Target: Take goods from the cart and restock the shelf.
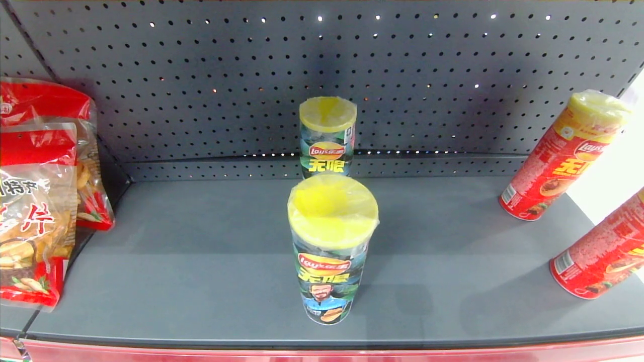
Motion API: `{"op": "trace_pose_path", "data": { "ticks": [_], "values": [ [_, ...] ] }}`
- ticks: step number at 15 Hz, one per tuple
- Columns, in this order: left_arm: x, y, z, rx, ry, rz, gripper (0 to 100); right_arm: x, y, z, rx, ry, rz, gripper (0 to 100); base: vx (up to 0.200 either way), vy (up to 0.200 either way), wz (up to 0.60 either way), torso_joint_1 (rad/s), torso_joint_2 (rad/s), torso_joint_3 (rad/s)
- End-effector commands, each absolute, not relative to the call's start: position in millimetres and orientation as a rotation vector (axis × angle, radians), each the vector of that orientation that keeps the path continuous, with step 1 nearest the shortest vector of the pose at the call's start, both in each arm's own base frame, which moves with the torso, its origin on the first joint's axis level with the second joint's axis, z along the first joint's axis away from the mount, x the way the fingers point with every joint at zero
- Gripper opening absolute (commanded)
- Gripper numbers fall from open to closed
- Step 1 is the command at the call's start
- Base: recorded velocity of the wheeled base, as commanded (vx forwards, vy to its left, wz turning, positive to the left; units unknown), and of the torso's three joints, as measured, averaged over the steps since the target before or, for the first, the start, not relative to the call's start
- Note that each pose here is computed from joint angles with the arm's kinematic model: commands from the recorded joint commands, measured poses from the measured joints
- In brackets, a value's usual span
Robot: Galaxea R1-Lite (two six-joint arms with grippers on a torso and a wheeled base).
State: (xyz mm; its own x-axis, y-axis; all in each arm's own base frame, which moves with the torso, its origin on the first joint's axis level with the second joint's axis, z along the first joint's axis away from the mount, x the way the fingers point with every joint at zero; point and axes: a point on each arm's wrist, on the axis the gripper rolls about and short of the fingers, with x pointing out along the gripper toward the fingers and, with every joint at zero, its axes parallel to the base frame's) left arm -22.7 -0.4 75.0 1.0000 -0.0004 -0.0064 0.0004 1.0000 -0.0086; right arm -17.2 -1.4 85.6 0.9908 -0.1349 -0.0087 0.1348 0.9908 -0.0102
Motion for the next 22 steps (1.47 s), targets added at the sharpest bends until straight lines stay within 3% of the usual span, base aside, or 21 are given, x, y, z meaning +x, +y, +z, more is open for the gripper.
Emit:
{"op": "trace_pose_path", "data": {
  "ticks": [1,6,10,13,17,20,22],
  "values": [
    [-22.7,-0.4,75.0,-0.009,0.006,0.0,100,-20.7,-1.9,84.4,-0.005,-0.033,-0.112,100,0.0,0.0,0.0,0.0,0.0,0.0],
    [-22.7,-0.4,75.0,-0.009,0.006,0.0,100,-23.5,-2.5,83.2,0.005,-0.063,-0.124,100,0.0,0.0,0.0,0.0,0.0,0.0],
    [-22.7,-0.4,75.0,-0.009,0.006,0.0,100,-23.7,1.1,82.7,-0.011,-0.055,0.047,100,0.0,0.0,0.0,0.0,0.0,0.0],
    [-22.7,-0.4,75.0,-0.009,0.006,0.0,100,-25.4,-2.1,83.1,-0.045,-0.013,-0.102,100,0.0,0.0,0.0,0.0,0.0,0.0],
    [-22.7,-0.4,75.0,-0.009,0.006,0.0,100,-25.2,-2.1,82.7,-0.076,-0.013,-0.102,100,0.0,0.0,0.0,0.0,0.0,0.0],
    [-22.7,-0.4,75.0,-0.009,0.006,0.0,100,-25.1,1.7,82.6,-0.149,-0.02,0.063,100,0.0,0.0,0.0,0.0,0.0,0.0],
    [-22.7,-0.4,75.0,-0.008,0.006,0.0,100,-24.8,0.7,81.6,-0.043,-0.011,0.02,100,0.0,0.0,0.0,0.0,0.0,0.0]
  ]
}}
